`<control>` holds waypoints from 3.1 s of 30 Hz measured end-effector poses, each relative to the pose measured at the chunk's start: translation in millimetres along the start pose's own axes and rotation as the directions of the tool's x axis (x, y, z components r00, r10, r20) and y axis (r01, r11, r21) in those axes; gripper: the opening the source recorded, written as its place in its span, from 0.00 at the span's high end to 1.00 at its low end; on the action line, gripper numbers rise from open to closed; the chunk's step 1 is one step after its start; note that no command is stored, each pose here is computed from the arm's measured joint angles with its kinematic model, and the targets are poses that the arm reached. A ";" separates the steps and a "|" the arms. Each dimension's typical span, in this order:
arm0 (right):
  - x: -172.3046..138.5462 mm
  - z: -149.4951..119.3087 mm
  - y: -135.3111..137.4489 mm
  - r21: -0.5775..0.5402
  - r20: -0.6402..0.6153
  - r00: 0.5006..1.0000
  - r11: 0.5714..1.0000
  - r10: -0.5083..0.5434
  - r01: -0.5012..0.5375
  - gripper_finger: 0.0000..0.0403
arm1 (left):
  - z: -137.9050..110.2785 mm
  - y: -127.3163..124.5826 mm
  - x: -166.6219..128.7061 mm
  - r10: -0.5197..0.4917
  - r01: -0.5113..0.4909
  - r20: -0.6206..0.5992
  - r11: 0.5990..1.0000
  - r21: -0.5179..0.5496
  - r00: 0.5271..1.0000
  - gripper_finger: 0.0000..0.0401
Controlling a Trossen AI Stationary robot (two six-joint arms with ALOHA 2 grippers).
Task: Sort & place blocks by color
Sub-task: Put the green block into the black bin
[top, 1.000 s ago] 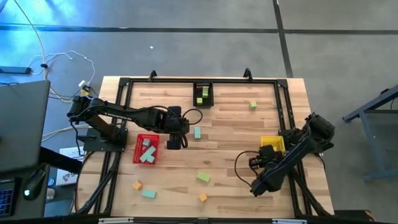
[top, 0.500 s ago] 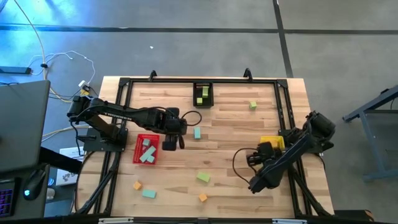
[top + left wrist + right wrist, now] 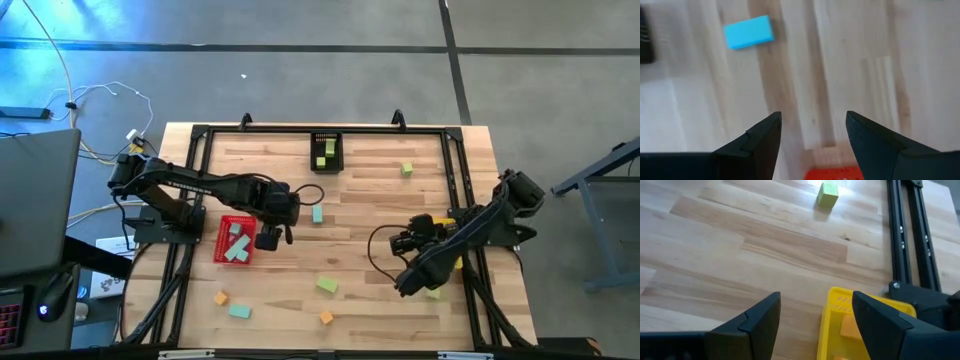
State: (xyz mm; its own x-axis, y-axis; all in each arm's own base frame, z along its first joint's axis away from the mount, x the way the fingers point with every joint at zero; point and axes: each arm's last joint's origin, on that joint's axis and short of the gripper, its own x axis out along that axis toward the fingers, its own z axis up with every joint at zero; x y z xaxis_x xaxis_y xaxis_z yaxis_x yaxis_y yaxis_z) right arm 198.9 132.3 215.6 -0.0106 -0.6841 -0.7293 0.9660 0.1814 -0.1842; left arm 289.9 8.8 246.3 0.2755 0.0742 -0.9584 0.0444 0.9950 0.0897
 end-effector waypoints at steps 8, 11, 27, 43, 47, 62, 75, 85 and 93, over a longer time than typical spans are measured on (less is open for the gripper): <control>-10.6 21.8 13.1 -0.113 -0.048 0.998 0.993 0.032 -0.037 0.42 | -7.4 -17.6 5.3 -0.094 0.096 -0.030 0.994 0.048 0.995 0.48; -18.2 34.6 19.9 -0.143 -0.033 0.997 0.986 0.076 -0.080 0.42 | -13.5 -25.8 7.2 -0.123 0.125 -0.038 0.990 0.063 0.992 0.49; 3.6 143.2 43.0 -0.291 -0.119 0.992 0.954 0.033 -0.067 0.42 | -38.5 -49.1 -10.6 -0.139 0.137 0.007 0.983 0.121 0.990 0.49; 110.8 240.1 1.7 -0.270 -0.529 0.848 0.953 -0.030 -0.135 0.42 | -68.3 -42.3 -29.2 -0.044 0.042 0.120 0.999 0.020 0.992 0.49; 133.9 252.3 -13.1 -0.243 -0.565 0.825 0.958 -0.014 -0.150 0.42 | -70.3 -41.9 -29.0 -0.042 0.040 0.121 0.999 0.017 0.992 0.49; 215.6 235.5 -45.6 -0.102 -0.627 0.777 0.983 0.054 -0.150 0.42 | -70.1 -41.8 -28.6 -0.038 0.038 0.121 0.999 0.002 0.992 0.49; 253.7 204.9 -49.0 -0.041 -0.566 0.818 0.987 0.103 -0.152 0.42 | -70.0 -41.7 -28.6 -0.032 0.032 0.123 0.999 0.001 0.992 0.49; 268.3 181.8 -50.1 -0.016 -0.536 0.838 0.991 0.104 -0.133 0.47 | -69.1 -41.7 -28.7 -0.031 0.032 0.131 1.000 0.001 0.991 0.48; 271.2 177.7 -49.8 0.000 -0.525 0.843 0.990 0.119 -0.140 0.74 | -67.6 -41.8 -28.8 -0.032 0.030 0.146 0.999 0.018 0.989 0.48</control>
State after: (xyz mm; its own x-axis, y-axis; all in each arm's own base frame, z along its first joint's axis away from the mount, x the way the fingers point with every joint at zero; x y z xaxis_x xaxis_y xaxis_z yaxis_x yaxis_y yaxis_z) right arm 193.9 -187.8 144.1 -0.0300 -0.1841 -0.9825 0.9579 0.2754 -0.0809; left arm 215.2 -30.4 251.8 0.4111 0.0313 -0.9110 0.0698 0.9954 0.0657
